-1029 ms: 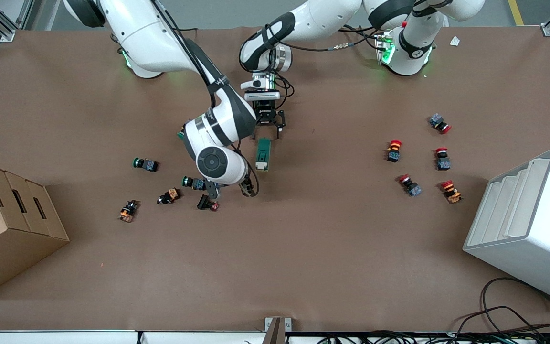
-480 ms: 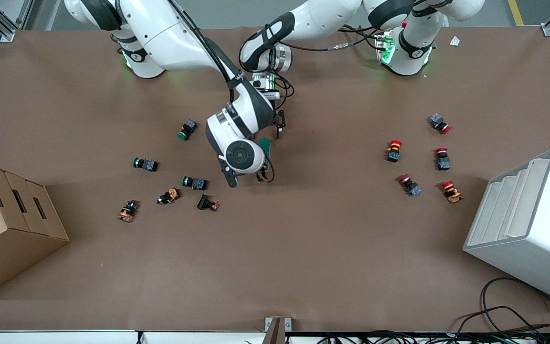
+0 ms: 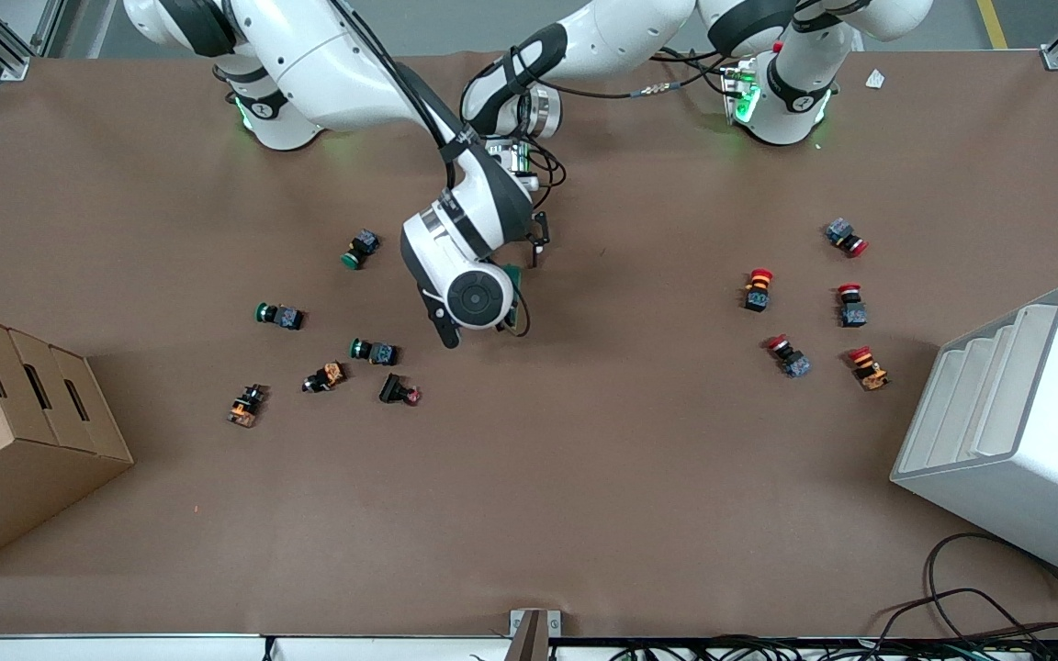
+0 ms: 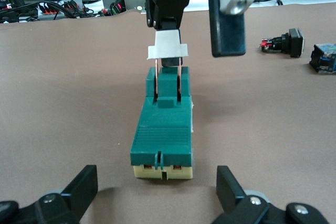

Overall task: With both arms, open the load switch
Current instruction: 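Push the white lever over with the right gripper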

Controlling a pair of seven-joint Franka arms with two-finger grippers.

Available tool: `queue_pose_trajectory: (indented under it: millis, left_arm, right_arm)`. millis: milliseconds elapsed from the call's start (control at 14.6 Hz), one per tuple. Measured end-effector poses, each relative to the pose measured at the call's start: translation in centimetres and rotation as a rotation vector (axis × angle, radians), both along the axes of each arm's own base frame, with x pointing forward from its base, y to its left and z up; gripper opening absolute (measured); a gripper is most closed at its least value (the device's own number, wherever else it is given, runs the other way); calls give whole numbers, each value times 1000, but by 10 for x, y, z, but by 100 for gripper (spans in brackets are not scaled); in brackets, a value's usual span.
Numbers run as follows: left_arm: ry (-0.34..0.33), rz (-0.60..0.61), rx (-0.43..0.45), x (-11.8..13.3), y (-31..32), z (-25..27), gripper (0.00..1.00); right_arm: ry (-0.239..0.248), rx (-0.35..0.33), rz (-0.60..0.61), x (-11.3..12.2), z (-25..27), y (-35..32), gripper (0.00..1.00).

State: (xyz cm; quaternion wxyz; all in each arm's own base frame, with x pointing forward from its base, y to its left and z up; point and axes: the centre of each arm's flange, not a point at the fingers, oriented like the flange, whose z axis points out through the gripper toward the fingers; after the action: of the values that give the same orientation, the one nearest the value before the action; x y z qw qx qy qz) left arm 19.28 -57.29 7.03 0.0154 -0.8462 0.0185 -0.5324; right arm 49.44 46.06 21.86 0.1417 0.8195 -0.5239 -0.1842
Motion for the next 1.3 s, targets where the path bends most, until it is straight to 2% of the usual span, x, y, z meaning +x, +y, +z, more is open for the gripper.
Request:
queue_pose_trajectory:
  millis: [412,618,892,1098,1304]
  left_arm:
    - [0,0,0,0,0,0,100]
    - [0,0,0,0,0,0,100]
    - [-1,0,1,0,0,0,100]
    - [-2,0,1,0,0,-1,100]
    - [-4,5,-2,3,-2,-2,100]
  right_arm:
    - [29,-15,35,-14,12,12,100]
    - [64,-31,56,-22,23,13,100]
    - [77,-42,69,-31,19,16,100]
    - [77,-46,73,-36,12,18,100]
    - [53,-43,72,-46,-6,19,100]
